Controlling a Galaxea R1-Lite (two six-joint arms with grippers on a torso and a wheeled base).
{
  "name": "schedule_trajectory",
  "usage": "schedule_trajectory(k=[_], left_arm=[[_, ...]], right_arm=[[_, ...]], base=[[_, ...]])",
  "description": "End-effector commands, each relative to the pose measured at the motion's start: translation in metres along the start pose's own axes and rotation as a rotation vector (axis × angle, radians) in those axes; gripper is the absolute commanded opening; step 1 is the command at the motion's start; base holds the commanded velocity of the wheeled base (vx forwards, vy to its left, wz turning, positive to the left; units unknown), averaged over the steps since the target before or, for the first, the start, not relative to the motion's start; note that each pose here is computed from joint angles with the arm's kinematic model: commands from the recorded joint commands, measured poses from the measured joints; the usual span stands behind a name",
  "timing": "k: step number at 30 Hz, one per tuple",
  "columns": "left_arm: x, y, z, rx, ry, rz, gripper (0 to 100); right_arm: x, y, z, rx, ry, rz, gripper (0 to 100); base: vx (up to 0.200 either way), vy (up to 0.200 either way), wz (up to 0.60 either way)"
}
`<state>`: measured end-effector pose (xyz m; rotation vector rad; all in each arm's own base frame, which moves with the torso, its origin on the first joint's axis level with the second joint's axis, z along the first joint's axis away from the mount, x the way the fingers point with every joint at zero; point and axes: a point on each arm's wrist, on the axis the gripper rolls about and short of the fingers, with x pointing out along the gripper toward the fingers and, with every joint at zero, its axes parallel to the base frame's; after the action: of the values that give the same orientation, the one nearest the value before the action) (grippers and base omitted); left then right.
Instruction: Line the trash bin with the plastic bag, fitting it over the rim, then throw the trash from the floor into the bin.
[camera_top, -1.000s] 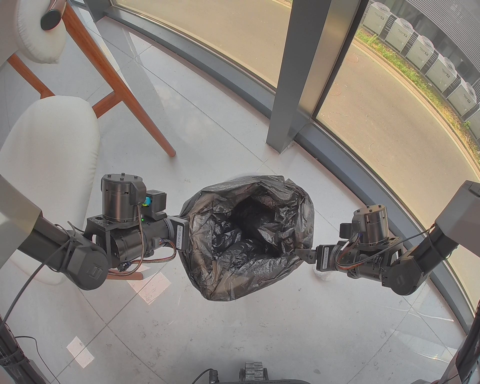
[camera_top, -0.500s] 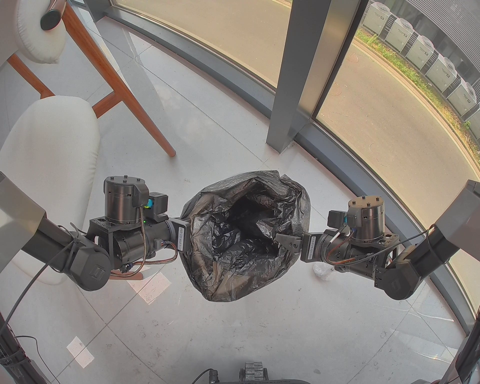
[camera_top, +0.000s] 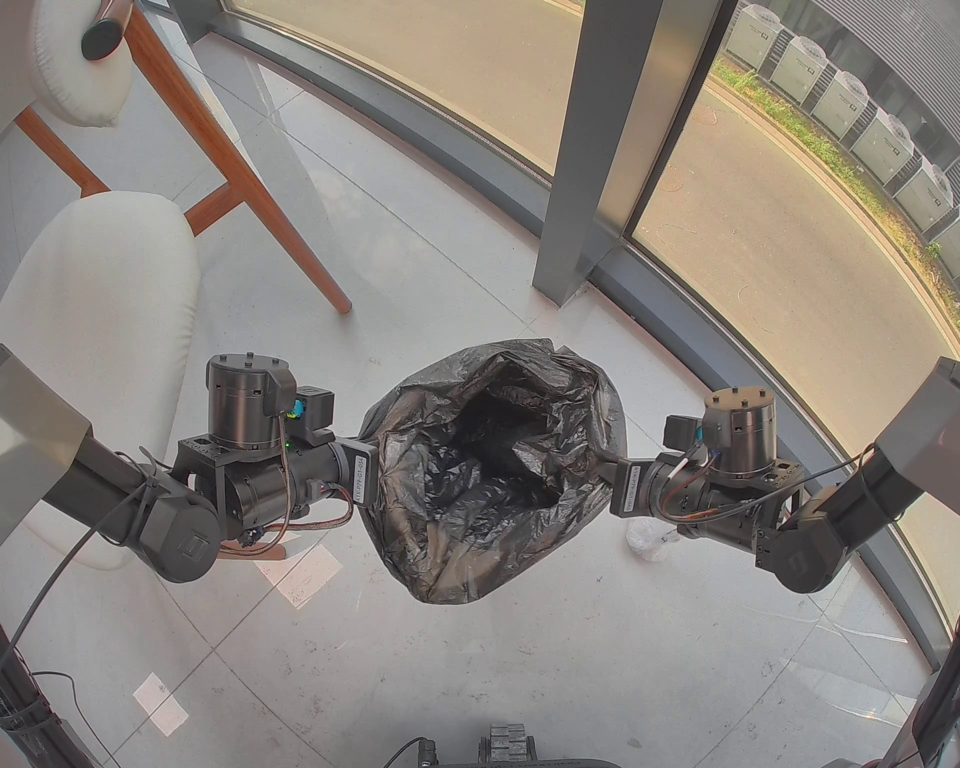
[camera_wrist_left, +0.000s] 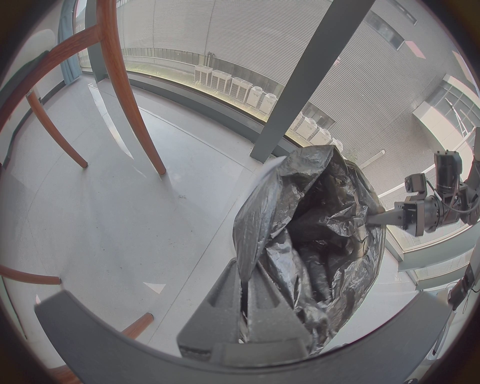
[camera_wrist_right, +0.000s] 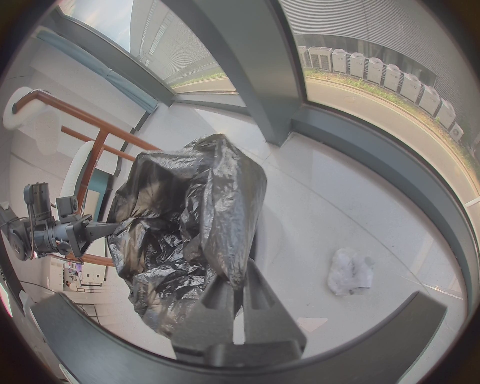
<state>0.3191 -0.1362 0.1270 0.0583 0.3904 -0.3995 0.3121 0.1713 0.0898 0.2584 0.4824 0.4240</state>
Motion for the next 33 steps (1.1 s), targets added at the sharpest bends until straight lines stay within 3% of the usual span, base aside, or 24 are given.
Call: schedule_trajectory(k=[1, 6, 12, 13, 25, 32, 33], left_arm=[[0.001, 0.0, 0.001, 0.001, -0.003, 0.001, 0], [0.008, -0.001, -0.004, 0.002, 0.012, -0.002, 0], [0.024, -0.001, -0.01, 0.005, -0.065, -0.005, 0], [0.026, -0.001, -0.011, 0.005, -0.077, -0.005, 0], [0.025, -0.004, -0.008, 0.009, -0.1, -0.005, 0], [0.033, -0.001, 0.039, -0.004, -0.253, 0.065, 0], [0.034, 0.0, 0.039, -0.004, -0.242, 0.068, 100]], right_arm=[[-0.014, -0.014, 0.007, 0.013, -0.017, -0.033, 0], [-0.014, -0.025, 0.0, 0.017, 0.005, -0.064, 0], [-0.002, -0.037, -0.019, -0.042, 0.077, -0.101, 0], [0.0, -0.039, -0.023, -0.054, 0.093, -0.108, 100], [-0.014, -0.031, -0.008, -0.061, 0.036, -0.086, 100], [-0.028, -0.03, -0.006, -0.059, 0.028, -0.086, 100], [-0.028, -0.03, -0.006, -0.059, 0.028, -0.086, 100]], base=[[0.0, 0.0, 0.0], [0.0, 0.0, 0.0], [0.0, 0.0, 0.0], [0.0, 0.0, 0.0], [0.0, 0.0, 0.0], [0.0, 0.0, 0.0], [0.0, 0.0, 0.0]])
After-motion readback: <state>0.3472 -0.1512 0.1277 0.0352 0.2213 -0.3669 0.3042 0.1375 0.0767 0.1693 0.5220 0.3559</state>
